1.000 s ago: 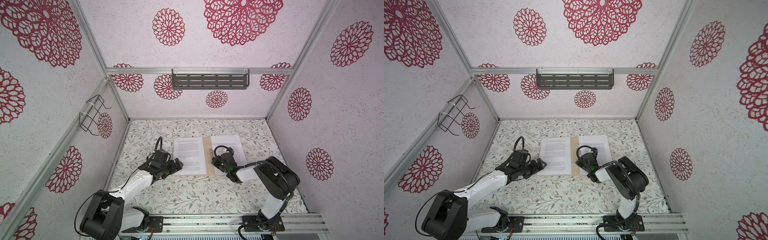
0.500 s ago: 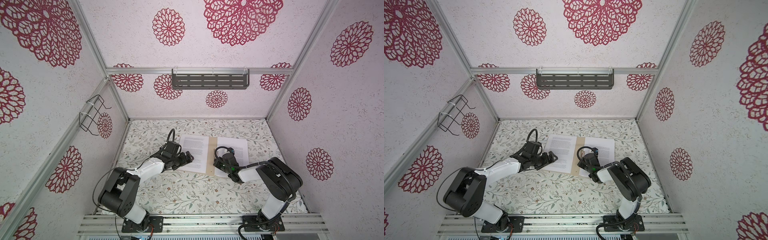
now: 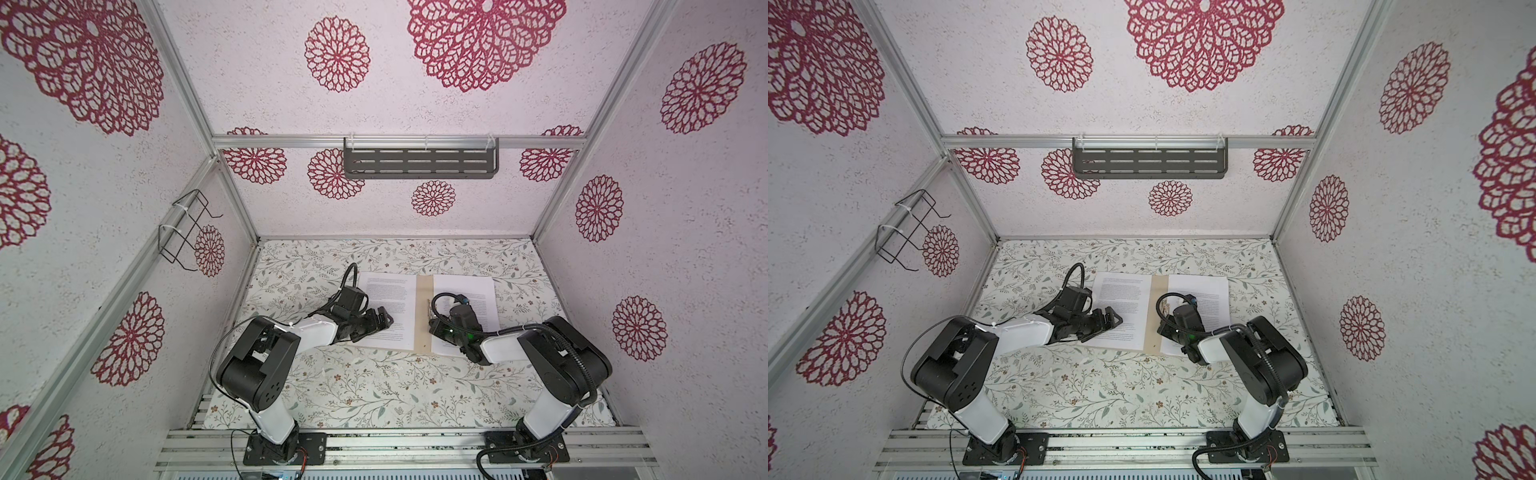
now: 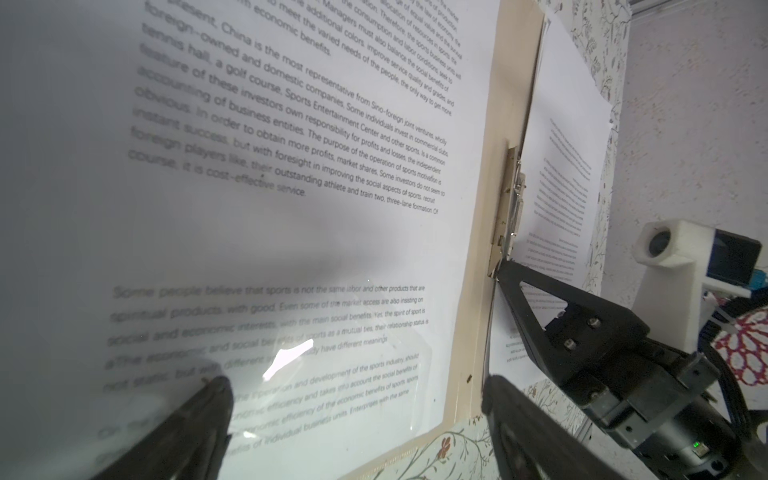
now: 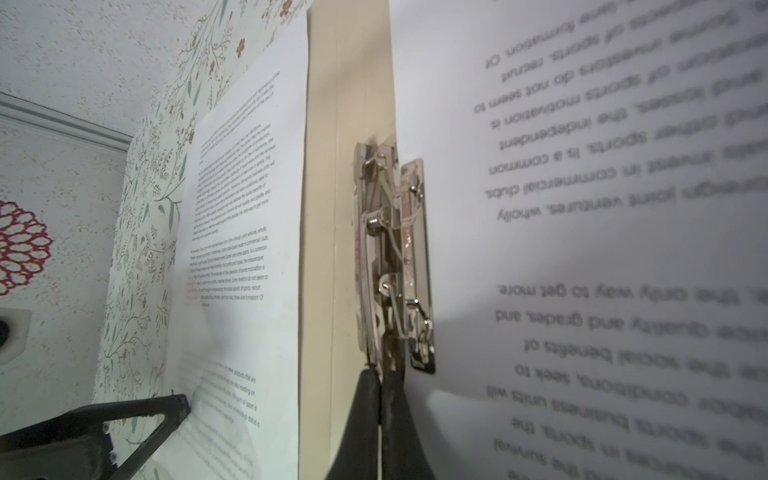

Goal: Put the files into the folder

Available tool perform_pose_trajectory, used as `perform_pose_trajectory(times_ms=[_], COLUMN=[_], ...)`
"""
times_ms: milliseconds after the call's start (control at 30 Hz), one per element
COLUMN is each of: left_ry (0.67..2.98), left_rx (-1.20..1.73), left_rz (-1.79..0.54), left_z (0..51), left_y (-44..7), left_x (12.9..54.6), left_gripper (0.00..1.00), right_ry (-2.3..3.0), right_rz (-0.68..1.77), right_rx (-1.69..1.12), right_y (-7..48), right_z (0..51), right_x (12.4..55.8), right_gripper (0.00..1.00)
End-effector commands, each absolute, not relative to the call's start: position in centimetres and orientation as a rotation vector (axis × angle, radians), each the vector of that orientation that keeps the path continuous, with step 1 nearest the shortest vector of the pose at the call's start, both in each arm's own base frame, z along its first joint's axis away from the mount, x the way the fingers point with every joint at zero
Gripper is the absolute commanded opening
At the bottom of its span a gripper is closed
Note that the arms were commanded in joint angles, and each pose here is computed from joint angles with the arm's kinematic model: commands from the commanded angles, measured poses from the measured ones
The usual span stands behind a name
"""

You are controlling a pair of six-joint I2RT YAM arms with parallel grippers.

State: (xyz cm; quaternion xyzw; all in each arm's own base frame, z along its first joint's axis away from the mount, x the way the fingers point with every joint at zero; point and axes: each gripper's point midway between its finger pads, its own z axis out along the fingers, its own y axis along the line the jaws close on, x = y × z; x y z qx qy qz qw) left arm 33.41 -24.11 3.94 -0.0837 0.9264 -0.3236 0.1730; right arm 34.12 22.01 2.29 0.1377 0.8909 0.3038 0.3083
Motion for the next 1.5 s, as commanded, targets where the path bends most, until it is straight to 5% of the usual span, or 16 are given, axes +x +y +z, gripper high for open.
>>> perform_pose_trajectory(times_ms=[0,467,800,1067,1467], left_ry=[2.73,2.708,2.663,2.497,2.635], left_rx=[-0.265,-0.281,-0.328,-0.231,-0.275], left_rz=[-0.878,-0.877,-0.941,-1.166,-0.81], left_z=[0.7,1.8,3.9,11.2,10.8], left_y=[-23.6,-23.2,-22.1,-22.5,-14.0], left_x=[30.9,30.8,31.5,32.4,35.5], left_gripper=[0.97,0.97,0.97,0.97,0.98], right_ry=[2.707,2.666,2.673,2.467,2.365], right_rz=[0.738,0.828,0.689,0.627,0.495], right_rx=[0.295,0.257,0.224,0.134,0.597], right_y=[21.4,23.0,21.5,18.7,4.0], right_z=[-3.5,-0.4,2.2,9.6,7.9], right_x=[27.3,28.5,28.5,30.5,32.1], right_gripper=[0.0,0.04,0.39,0.68,0.75])
